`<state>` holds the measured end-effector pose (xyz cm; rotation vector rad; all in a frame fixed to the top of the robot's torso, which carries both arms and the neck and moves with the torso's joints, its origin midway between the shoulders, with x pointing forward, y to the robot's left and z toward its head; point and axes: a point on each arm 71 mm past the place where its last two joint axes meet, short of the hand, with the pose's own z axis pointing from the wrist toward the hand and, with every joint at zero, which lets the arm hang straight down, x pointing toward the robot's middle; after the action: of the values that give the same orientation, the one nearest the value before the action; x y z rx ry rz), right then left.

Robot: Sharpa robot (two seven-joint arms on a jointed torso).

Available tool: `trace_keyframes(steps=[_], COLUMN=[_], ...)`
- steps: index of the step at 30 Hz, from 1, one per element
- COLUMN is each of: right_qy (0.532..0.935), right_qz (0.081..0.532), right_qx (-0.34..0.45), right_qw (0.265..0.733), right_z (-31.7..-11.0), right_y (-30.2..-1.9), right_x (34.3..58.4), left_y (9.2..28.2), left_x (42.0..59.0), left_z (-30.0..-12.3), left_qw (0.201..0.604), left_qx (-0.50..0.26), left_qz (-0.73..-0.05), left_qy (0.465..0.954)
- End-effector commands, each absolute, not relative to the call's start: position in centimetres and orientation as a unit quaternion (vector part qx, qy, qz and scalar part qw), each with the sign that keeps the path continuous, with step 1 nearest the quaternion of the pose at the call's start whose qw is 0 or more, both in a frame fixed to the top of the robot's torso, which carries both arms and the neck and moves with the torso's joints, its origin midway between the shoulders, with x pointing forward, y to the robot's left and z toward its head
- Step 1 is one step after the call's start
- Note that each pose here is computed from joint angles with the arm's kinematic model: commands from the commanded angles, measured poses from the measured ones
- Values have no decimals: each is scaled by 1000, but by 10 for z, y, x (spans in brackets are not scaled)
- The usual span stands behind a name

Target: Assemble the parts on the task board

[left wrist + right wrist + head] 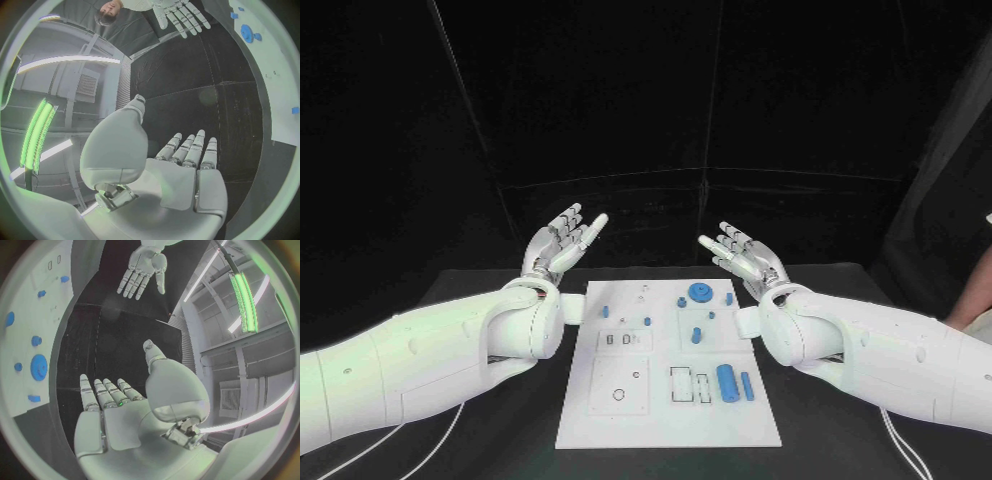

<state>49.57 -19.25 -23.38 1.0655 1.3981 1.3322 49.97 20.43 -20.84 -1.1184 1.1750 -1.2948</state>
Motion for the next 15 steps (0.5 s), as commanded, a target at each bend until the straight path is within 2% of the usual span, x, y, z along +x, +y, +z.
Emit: trace_keyframes(steps=[1, 7, 8, 15], right_qy=[618, 630, 612, 612], right_qz=[563, 564, 537, 513], right_qx=[370, 357, 313, 269], right_qw=[404, 396, 490, 539], right_z=[-235, -236, -231, -228], right_y=[-181, -181, -202, -214], right_x=[496, 498, 505, 509], left_y=[202, 202, 214, 221], left_x=[500, 500, 502, 500], left_z=[-204, -204, -206, -203], left_qw=[501, 501, 497, 480], left_qx=[-455, -455, -461, -453], left_qz=[-562, -562, -562, -585], left_qy=[475, 475, 474, 471])
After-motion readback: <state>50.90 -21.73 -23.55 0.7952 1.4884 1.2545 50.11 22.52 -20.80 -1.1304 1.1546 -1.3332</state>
